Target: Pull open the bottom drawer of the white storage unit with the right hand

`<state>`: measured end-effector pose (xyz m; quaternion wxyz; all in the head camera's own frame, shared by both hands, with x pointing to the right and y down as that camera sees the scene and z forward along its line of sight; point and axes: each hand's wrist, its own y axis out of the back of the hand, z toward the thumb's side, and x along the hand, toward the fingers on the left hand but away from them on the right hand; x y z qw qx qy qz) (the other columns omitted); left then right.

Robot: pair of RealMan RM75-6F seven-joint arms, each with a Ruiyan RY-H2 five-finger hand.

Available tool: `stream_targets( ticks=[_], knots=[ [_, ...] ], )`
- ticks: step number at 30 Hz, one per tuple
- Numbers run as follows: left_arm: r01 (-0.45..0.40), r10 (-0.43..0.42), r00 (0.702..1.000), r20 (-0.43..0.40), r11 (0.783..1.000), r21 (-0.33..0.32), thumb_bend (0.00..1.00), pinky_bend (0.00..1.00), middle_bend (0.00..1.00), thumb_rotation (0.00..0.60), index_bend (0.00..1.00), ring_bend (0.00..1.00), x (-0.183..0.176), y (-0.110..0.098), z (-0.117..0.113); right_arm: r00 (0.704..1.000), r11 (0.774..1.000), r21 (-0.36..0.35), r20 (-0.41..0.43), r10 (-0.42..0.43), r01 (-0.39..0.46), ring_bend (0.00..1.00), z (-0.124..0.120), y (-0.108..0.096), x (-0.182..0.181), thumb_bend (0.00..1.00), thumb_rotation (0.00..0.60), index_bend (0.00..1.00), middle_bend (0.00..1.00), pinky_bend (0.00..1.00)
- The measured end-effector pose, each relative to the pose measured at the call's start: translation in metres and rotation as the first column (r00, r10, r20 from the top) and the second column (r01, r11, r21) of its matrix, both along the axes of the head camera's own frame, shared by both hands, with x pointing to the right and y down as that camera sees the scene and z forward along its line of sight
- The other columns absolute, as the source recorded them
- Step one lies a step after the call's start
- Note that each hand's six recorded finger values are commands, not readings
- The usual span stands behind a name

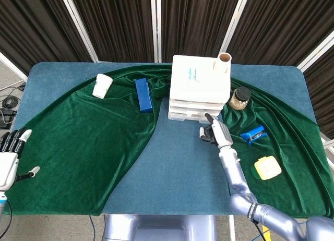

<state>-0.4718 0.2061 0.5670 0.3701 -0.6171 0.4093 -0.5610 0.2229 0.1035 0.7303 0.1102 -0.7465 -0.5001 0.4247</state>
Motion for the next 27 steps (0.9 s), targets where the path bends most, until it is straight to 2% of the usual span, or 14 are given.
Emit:
stream_targets(
  ticks=[4,8,27],
  knots=[
    [0.0,0.0,1.0,0.0,1.0,-0.001,0.08,0.0,0.0,0.6,0.0,0.0,0.0,0.0,0.0,0.99,0.999,0.02,-0.137,-0.023,0.026,0.95,0.002,-0.001,0.008,0.54,0.6,0.28,0.93,0.9],
    [0.001,-0.001,1.0,0.0,1.0,-0.003,0.08,0.0,0.0,0.6,0.0,0.0,0.0,0.0,0.0,0.979,0.999,0.021,-0.201,-0.024,0.029,0.95,0.004,-0.001,0.011,0.54,0.6,0.28,0.93,0.9],
    [0.0,0.0,1.0,-0.001,1.0,-0.006,0.08,0.0,0.0,0.6,0.0,0.0,0.0,0.0,0.001,0.98,0.999,-0.02,-0.195,-0.042,0.038,0.95,0.015,0.0,0.002,0.54,0.6,0.29,0.93,0.9]
  ],
)
